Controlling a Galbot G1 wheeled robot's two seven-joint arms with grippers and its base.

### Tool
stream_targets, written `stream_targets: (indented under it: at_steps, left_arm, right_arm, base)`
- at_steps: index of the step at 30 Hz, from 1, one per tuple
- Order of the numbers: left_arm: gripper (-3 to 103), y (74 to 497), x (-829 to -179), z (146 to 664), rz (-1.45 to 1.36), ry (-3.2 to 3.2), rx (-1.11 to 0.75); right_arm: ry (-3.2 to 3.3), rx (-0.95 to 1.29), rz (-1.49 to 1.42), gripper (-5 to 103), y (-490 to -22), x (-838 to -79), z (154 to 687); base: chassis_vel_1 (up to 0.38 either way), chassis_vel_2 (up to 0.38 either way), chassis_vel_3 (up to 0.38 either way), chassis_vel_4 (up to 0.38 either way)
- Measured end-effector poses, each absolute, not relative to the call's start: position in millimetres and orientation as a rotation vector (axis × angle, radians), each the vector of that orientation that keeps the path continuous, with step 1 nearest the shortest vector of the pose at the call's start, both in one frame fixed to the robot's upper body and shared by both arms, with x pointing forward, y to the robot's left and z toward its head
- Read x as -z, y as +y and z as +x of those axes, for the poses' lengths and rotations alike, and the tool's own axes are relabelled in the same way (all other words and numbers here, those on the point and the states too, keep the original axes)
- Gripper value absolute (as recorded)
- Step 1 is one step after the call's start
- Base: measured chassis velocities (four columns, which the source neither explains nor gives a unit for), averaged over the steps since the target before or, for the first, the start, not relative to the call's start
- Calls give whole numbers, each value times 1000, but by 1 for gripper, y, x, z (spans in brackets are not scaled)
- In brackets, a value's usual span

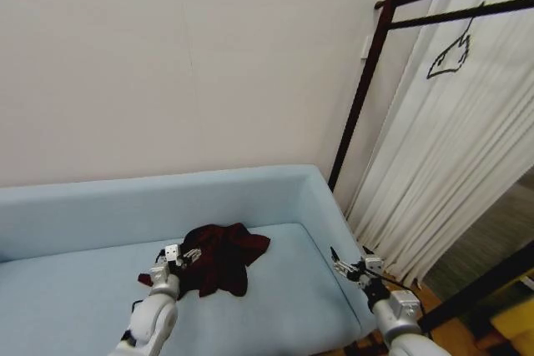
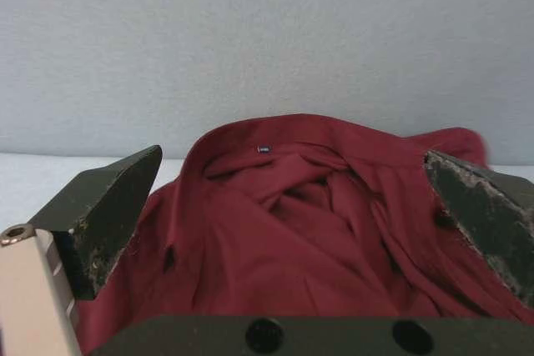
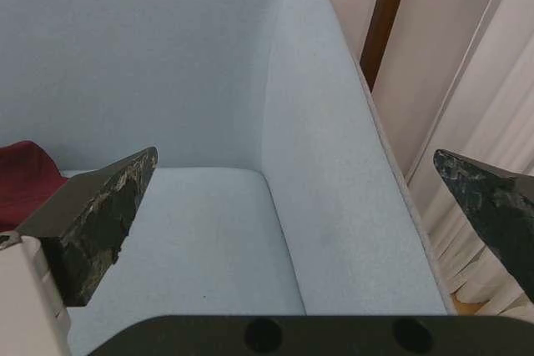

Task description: Pick up the clothes from the sofa and hang them on the clothes hanger.

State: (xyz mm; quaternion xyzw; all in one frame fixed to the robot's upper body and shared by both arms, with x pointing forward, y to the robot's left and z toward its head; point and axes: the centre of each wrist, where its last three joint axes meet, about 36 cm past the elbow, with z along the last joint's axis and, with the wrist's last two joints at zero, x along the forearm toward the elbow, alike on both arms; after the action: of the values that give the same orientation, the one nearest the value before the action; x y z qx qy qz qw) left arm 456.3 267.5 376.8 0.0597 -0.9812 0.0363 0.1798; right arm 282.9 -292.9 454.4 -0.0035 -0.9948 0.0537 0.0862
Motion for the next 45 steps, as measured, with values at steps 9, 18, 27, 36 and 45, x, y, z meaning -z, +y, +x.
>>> stream_targets:
  at_steps: [9,18,27,36,45]
  left_arm:
    - [100,264,-343,524,273,-2665,-80]
    - [100,270,-334,508,343,-2623,-102]
    - [103,290,-322,508,354,-2602,-158]
    - [88,296,-315,512,356,-2550,-244]
    - [58,301,-304,510,383,-2527,-284]
  right_arm:
    - [-2934,-209,-19,100,-304,-447,291]
    - [-2920,-214,-30,100,-308,-442,294]
    - [-2903,-212,-8,100,-308,-437,294]
    - [-2886,-227,2,100,-307,-432,293]
    - [-2879,-253,8,100,-308,-431,294]
  base:
    - [0,0,0,0]
    - [0,0,0,0]
    - [0,0,0,0]
    - [0,0,0,0]
    - [0,0,0,0]
